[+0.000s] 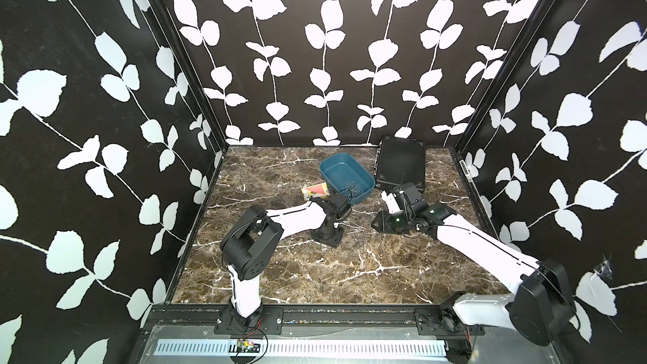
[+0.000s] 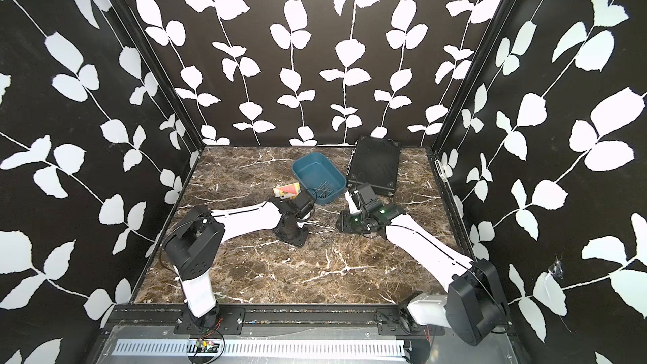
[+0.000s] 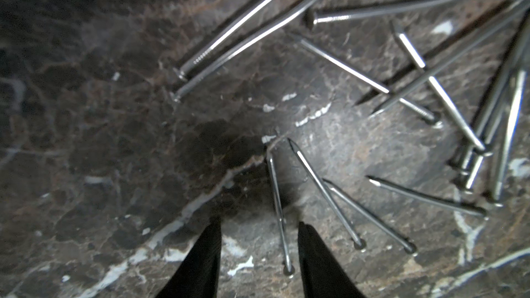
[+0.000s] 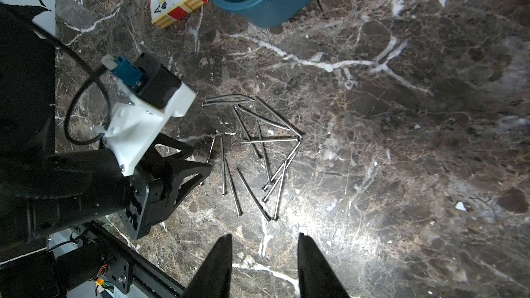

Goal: Put the nails on the desktop into the storage box
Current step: Pick up the nail from the center of the board.

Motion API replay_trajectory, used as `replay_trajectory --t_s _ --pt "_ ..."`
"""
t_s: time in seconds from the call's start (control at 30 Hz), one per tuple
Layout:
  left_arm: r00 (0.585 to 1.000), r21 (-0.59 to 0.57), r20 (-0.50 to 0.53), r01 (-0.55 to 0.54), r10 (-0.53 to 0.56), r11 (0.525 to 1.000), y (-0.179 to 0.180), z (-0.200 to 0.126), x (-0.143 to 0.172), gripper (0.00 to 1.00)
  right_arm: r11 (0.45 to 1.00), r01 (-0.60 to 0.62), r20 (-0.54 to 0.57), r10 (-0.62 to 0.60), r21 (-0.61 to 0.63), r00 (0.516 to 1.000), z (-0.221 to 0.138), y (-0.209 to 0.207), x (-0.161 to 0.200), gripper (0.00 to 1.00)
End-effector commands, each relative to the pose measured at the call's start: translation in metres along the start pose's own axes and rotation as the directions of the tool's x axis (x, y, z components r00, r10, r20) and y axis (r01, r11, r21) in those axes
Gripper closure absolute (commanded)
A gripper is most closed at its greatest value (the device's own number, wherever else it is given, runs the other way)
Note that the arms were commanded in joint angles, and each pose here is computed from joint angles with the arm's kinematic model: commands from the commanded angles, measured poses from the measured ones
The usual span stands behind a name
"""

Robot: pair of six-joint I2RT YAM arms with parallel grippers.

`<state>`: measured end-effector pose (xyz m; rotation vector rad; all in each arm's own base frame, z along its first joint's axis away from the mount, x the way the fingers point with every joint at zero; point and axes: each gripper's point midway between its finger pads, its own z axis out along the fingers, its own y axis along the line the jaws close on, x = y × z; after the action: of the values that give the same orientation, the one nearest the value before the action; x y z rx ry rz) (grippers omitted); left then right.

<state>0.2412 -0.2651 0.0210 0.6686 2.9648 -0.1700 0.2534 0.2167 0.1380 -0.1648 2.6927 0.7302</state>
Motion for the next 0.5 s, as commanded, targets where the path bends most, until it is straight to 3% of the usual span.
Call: replay_trajectory --t_s 0.0,0.4,0.47 --pt "1.0 -0.011 0.01 -0.012 0.012 1.0 -0.003 0.002 -0.005 0.55 1.0 -0.002 -0.001 0.002 0.009 1.0 -0.001 -0.003 0.006 0.6" --pt "0.982 -0.215 -0.132 -0.159 0.132 0.964 0.007 0.049 0.039 0.63 0.999 0.037 -0.01 -0.037 0.012 0.999 -0.002 0.002 -0.002 0.59" --pt "0.981 -0.21 -0.155 -0.148 0.117 0.966 0.008 0.06 0.05 0.71 0.999 0.042 -0.016 -0.042 0.009 0.999 0.0 0.004 -0.005 0.59"
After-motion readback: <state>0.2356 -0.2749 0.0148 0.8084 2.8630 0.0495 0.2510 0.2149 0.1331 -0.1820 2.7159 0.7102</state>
